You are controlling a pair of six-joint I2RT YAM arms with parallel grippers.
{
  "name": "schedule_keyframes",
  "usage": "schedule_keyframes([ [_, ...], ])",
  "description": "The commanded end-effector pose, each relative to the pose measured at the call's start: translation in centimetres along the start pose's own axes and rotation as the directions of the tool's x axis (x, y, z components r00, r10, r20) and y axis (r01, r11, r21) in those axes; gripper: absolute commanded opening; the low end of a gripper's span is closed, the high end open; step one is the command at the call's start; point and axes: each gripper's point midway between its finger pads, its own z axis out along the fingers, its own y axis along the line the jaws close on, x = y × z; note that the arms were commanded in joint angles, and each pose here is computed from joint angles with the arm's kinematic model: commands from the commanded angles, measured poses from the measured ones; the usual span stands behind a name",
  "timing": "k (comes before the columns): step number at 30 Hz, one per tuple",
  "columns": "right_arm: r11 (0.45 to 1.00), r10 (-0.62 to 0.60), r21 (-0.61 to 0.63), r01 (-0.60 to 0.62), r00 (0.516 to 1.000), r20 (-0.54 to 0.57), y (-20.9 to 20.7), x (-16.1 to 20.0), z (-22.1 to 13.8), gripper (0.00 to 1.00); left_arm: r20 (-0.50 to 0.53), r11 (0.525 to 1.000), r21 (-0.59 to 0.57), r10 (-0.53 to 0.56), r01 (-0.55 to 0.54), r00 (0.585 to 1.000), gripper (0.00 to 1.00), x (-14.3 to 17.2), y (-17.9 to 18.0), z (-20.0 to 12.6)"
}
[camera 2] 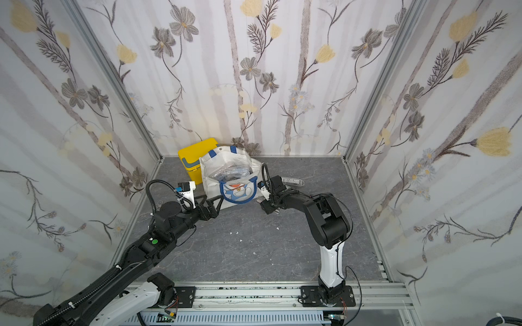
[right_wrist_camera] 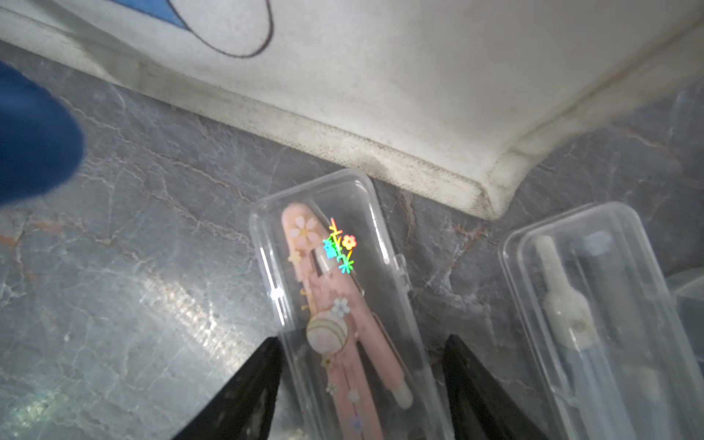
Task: Put the compass set into the canvas bag
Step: Pick up the compass set at the center of the board.
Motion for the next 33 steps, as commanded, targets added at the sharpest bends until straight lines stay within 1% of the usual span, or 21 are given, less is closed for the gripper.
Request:
schedule_keyframes([
  [1,0.998,-0.03,-0.054,0.025,0.994,-0.102,1.6,2.9,0.3,0.61,0.029,1.0,0.012,0.013,-0.013,0.999,1.0,-0.8,-0.4,0.0],
  [4,0.996,-0.028,-0.084,0.021,0.996,-0.088,2.2,2.6,0.0,0.52,0.03,1.0,0.014,0.017,-0.018,0.999,1.0,-1.0,-0.5,0.1],
  [10,0.993,-0.04,-0.11,0.036,0.999,-0.031,2.8,1.7,-1.3,0.43,0.03,1.0,0.016,0.025,-0.026,0.999,1.0,-1.1,-0.6,0.1],
  [17,0.985,-0.069,-0.153,0.077,0.996,0.055,4.0,0.1,-3.8,0.42,0.028,0.999,0.015,0.029,-0.03,0.999,1.0,-1.1,-0.6,0.2],
  [20,0.98,-0.081,-0.169,0.1,0.99,0.115,4.6,-0.9,-5.5,0.42,0.028,1.0,0.009,0.027,-0.027,0.999,1.0,-1.0,-0.5,0.2],
  [27,0.967,-0.109,-0.194,0.163,0.958,0.265,6.0,-3.6,-10.6,0.41,0.014,0.999,-0.012,0.039,-0.038,0.999,1.0,-0.7,0.0,0.4],
  [33,0.964,-0.129,-0.172,0.205,0.919,0.373,6.6,-5.8,-15.1,0.41,0.014,0.999,-0.015,0.042,-0.042,0.999,1.0,-0.5,0.1,0.4],
])
